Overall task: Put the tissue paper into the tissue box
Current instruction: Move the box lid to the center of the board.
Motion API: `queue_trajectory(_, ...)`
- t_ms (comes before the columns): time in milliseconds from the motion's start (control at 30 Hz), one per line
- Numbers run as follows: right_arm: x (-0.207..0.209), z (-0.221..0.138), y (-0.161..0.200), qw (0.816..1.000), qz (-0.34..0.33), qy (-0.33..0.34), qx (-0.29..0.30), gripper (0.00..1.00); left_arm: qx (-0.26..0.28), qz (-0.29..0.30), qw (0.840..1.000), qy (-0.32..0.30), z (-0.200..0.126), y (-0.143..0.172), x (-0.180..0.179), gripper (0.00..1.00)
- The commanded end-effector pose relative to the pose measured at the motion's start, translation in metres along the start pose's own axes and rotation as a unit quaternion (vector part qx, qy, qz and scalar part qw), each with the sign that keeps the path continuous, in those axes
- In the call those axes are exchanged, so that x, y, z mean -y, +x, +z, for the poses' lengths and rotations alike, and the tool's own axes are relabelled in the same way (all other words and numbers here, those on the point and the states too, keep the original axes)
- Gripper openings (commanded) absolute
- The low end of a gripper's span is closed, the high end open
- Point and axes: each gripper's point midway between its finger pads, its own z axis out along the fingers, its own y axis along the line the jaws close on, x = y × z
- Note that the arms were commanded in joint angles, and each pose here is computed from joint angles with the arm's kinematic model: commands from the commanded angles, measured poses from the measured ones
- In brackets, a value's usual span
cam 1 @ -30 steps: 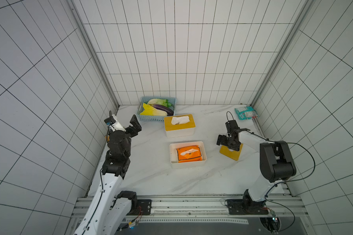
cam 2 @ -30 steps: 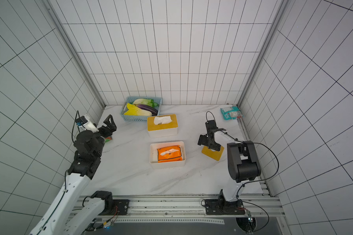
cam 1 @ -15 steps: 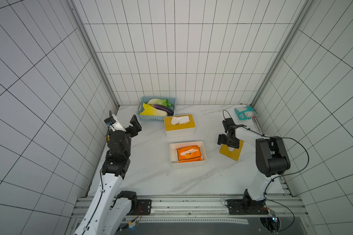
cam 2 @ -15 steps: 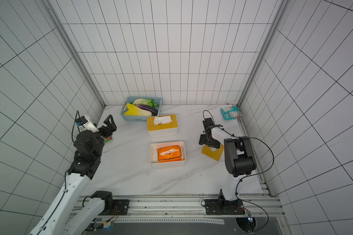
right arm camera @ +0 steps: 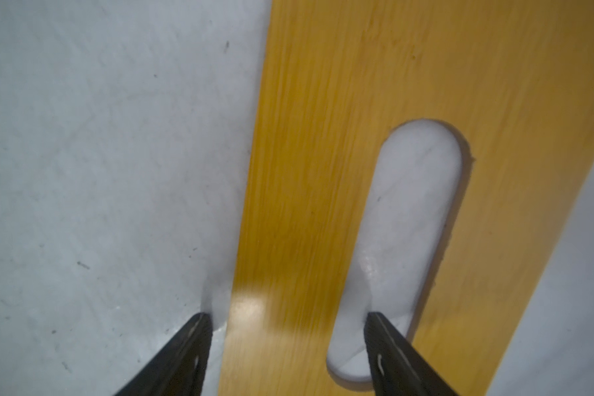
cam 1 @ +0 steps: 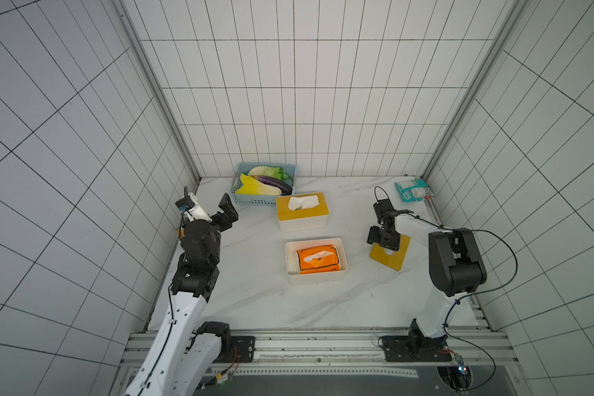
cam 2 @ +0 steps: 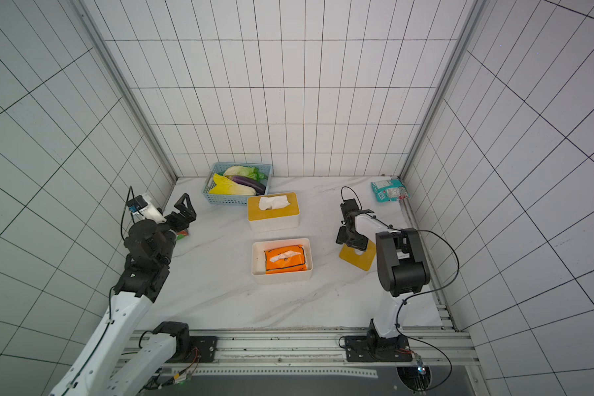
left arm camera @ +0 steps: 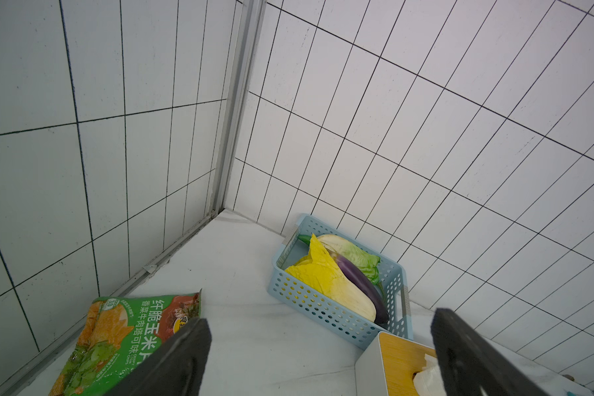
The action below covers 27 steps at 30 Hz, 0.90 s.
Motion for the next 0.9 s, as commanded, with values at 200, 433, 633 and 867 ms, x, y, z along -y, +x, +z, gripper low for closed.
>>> queue_trajectory(200,-0.001,0.013,0.021,0.999,0.027,-0.001,-0.039,0.58,0.007,-0.002,1.0,0.007,0.0,-0.002,0.001,0.99)
queue_trajectory(433,-0.006,0.012,0.025,0.999,0.028,-0.016,-0.044,0.43,0.007,-0.002,1.0,0.006,0.0,-0.002,0.001,0.98)
queue_trajectory(633,-0.031,0.013,0.025,0.996,0.018,-0.067,-0.052,0.27,0.007,-0.001,1.0,0.006,0.0,-0.002,0.001,0.98)
queue_trajectory(867,-0.072,0.001,0.022,0.992,-0.044,-0.112,-0.046,0.2,0.006,-0.001,1.0,0.005,0.001,-0.002,0.001,0.98)
